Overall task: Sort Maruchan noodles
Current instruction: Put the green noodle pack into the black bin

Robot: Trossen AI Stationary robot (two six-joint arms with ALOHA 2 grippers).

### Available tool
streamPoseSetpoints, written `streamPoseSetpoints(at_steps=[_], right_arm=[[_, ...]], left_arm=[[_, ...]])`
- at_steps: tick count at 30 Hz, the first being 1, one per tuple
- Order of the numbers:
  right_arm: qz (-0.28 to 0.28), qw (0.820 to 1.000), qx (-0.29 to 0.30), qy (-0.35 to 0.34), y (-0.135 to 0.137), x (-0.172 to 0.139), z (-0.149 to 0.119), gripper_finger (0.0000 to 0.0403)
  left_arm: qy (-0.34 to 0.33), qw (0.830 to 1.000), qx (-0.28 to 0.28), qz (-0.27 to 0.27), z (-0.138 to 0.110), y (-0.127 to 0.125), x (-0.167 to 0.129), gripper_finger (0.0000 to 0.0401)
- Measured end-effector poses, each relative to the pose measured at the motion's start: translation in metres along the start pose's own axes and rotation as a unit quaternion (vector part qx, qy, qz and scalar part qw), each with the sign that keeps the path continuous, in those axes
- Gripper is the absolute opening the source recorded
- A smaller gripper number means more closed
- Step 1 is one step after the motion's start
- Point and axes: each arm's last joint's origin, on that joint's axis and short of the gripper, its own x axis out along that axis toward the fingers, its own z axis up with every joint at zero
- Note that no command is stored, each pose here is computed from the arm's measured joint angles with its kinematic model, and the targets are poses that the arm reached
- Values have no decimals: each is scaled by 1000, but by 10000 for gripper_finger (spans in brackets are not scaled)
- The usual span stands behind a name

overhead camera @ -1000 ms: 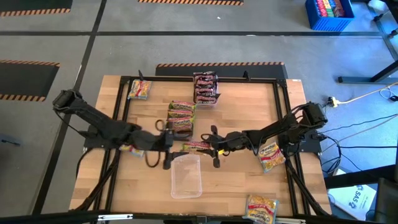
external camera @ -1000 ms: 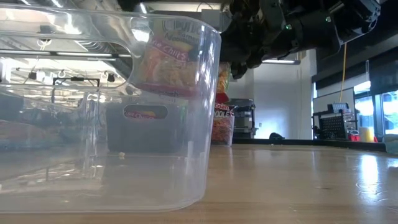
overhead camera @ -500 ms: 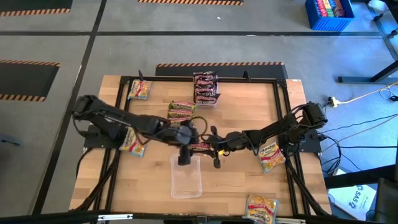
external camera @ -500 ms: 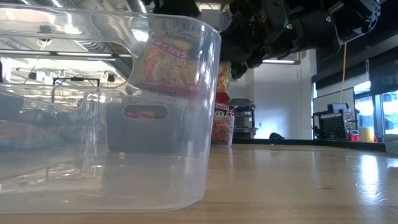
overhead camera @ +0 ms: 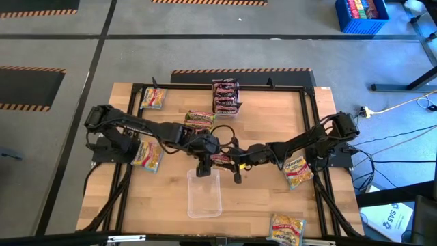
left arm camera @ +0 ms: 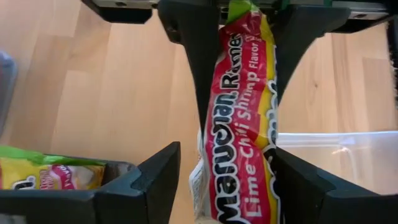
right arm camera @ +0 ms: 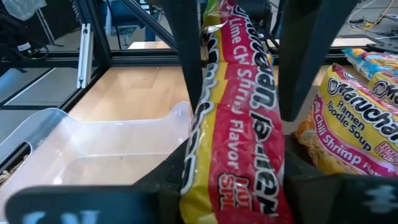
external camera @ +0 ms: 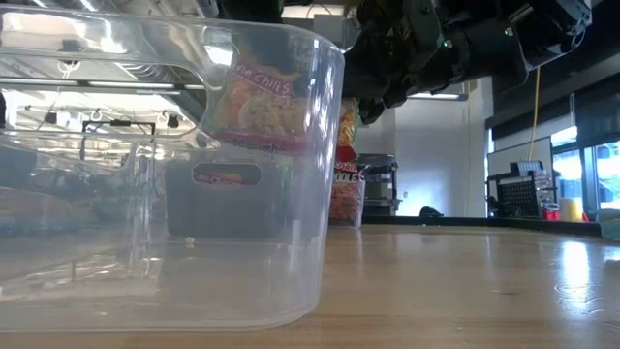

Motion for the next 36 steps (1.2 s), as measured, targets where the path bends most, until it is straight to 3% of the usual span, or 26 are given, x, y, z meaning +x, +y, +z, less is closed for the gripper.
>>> streamPoseSetpoints(at_steps=[9,15,29,36], right_arm=[[1,1000,0,-2,0,0,1,101],[-3,1000,1,-4,0,0,1,102],[-9,1000,-1,16,1,7,10,103],[-48,999,0,0,-1,6,16,161]], left_arm=[[16,1000,1,-22,-2,-1,5,144],[31,999,0,-44,-3,-2,11,134],[44,998,-1,-38,-5,0,14,96],[45,998,-4,-37,-6,1,12,92]])
